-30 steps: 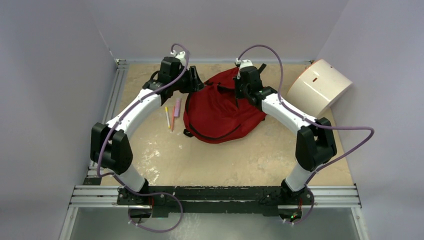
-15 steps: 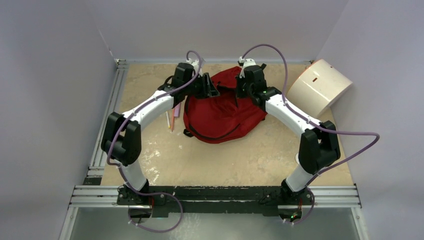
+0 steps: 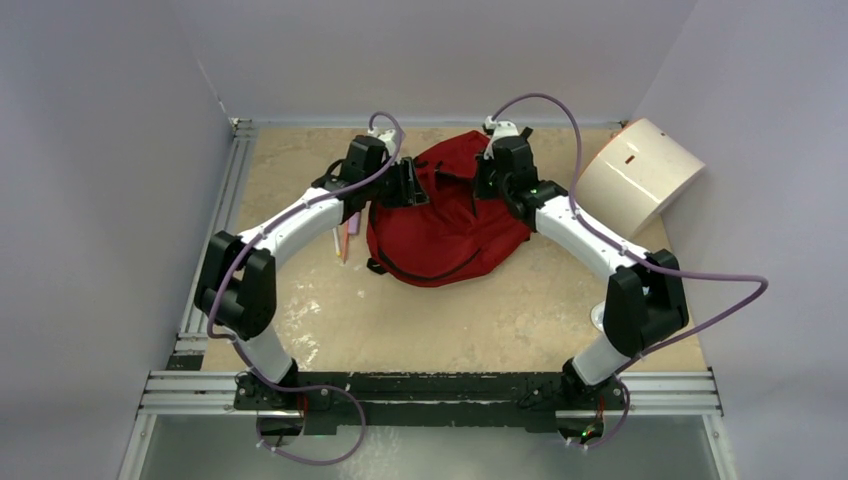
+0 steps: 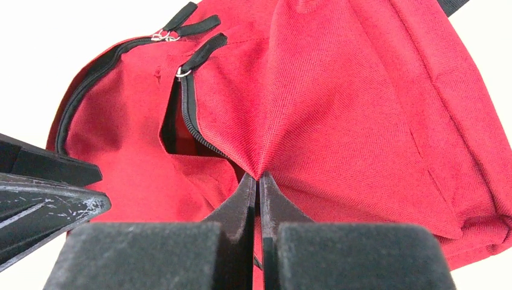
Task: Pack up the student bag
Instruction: Pick up the stationery from the center of the board.
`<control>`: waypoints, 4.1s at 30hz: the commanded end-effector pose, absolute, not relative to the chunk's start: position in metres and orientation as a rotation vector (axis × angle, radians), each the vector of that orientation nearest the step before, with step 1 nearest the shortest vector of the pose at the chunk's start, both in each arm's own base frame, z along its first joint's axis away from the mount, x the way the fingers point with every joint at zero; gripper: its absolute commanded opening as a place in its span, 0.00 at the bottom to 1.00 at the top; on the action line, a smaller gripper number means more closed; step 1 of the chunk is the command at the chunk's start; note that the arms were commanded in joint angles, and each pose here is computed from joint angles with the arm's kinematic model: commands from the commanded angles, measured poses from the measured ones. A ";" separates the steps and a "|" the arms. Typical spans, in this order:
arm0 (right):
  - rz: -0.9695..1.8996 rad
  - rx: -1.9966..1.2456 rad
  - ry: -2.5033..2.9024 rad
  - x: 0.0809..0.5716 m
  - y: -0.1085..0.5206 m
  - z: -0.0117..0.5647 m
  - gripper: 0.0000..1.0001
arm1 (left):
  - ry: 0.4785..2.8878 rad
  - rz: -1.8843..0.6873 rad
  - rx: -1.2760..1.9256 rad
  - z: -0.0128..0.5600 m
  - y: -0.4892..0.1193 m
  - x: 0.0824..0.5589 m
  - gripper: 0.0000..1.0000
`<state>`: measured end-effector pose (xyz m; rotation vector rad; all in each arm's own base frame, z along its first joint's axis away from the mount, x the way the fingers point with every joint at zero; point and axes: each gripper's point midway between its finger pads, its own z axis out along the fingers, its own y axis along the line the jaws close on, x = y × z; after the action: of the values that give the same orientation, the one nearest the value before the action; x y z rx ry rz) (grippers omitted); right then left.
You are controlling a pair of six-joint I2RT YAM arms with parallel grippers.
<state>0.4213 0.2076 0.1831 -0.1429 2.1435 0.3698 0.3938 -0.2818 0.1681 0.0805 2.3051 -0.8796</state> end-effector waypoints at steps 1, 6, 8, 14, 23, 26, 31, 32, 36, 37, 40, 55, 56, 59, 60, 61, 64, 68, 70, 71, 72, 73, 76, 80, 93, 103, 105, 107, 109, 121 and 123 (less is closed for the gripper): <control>0.441 -0.078 1.977 0.430 0.211 0.234 0.00 | 2.257 -0.867 0.114 0.181 -0.277 0.394 0.42; 0.458 -0.081 1.979 0.425 0.211 0.231 0.00 | 2.225 -0.982 0.132 0.188 -0.302 0.402 0.42; 0.465 -0.079 1.980 0.423 0.211 0.230 0.00 | 2.211 -1.010 0.151 0.190 -0.315 0.406 0.42; 0.486 -0.069 1.976 0.419 0.211 0.232 0.00 | 2.204 -1.087 0.171 0.184 -0.348 0.416 0.41; 0.504 -0.055 1.971 0.412 0.209 0.231 0.00 | 2.190 -1.139 0.146 0.184 -0.372 0.436 0.41; 0.516 -0.051 1.967 0.409 0.208 0.230 0.00 | 2.179 -1.163 0.155 0.188 -0.380 0.442 0.41; 0.516 -0.021 1.971 0.403 0.204 0.224 0.03 | 2.151 -1.187 0.169 0.198 -0.386 0.449 0.41; 0.509 -0.007 1.970 0.403 0.201 0.224 0.08 | 2.153 -1.185 0.170 0.198 -0.386 0.449 0.40; 0.441 0.092 1.959 0.401 0.183 0.224 0.32 | 2.173 -1.180 0.182 0.189 -0.385 0.445 0.40; 0.411 0.140 1.951 0.401 0.175 0.225 0.37 | 2.176 -1.181 0.187 0.187 -0.385 0.445 0.40; 0.316 0.347 1.918 0.399 0.140 0.223 0.52 | 2.188 -1.181 0.196 0.183 -0.385 0.442 0.40; -0.132 1.058 1.655 0.328 -0.051 0.193 0.90 | 2.239 -1.174 0.241 0.175 -0.383 0.434 0.40; -0.144 1.078 1.638 0.324 -0.061 0.191 0.89 | 2.241 -1.176 0.245 0.174 -0.383 0.434 0.40; -0.175 1.118 1.610 0.317 -0.085 0.186 0.90 | 2.252 -1.180 0.257 0.174 -0.384 0.432 0.40; -0.195 1.131 1.611 0.315 -0.091 0.183 0.90 | 2.256 -1.179 0.261 0.174 -0.384 0.432 0.40; -0.222 1.149 1.610 0.312 -0.100 0.179 0.90 | 2.258 -1.178 0.266 0.174 -0.384 0.432 0.40; -0.264 1.168 1.638 0.309 -0.117 0.164 0.89 | 2.265 -1.177 0.285 0.174 -0.385 0.431 0.40; -0.303 1.151 1.689 0.310 -0.132 0.145 0.89 | 2.273 -1.182 0.283 0.177 -0.384 0.429 0.40; -0.327 1.178 1.720 0.308 -0.140 0.132 0.90 | 2.285 -1.201 0.277 0.174 -0.385 0.426 0.40; -0.333 1.188 1.734 0.308 -0.144 0.127 0.91 | 2.287 -1.214 0.278 0.174 -0.386 0.425 0.39; -0.336 1.194 1.741 0.309 -0.146 0.123 0.91 | 2.293 -1.219 0.276 0.173 -0.386 0.424 0.39; -0.339 1.195 1.745 0.310 -0.148 0.121 0.91 | 2.298 -1.226 0.275 0.172 -0.386 0.422 0.39; -0.357 1.208 1.750 0.313 -0.155 0.114 0.91 | 2.300 -1.235 0.275 0.172 -0.386 0.419 0.38; -0.330 1.246 1.778 0.318 -0.160 0.099 0.91 | 2.292 -1.243 0.278 0.175 -0.386 0.417 0.38; -0.268 1.322 1.922 0.313 -0.144 0.044 0.91 | 2.276 -1.254 0.277 0.183 -0.385 0.415 0.37; -0.253 1.409 1.959 0.306 -0.139 0.022 0.86 | 2.279 -1.246 0.271 0.182 -0.384 0.415 0.37; -0.237 1.411 1.968 0.306 -0.136 0.020 0.82 | 2.279 -1.246 0.269 0.182 -0.384 0.416 0.37; -0.218 1.419 1.968 0.305 -0.133 0.019 0.76 | 2.280 -1.248 0.268 0.181 -0.384 0.416 0.37; -0.192 1.417 1.968 0.306 -0.130 0.021 0.69 | 2.280 -1.251 0.268 0.181 -0.385 0.416 0.37; -0.126 1.412 1.979 0.306 -0.120 0.028 0.51 | 2.285 -1.250 0.263 0.180 -0.385 0.415 0.37; -0.123 1.408 1.978 0.306 -0.120 0.029 0.50 | 2.285 -1.250 0.263 0.181 -0.384 0.415 0.37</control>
<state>0.3084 -0.1218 0.0226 1.3935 1.9969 -0.1435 0.4150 -0.3809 0.1487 0.2356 2.3718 -1.2071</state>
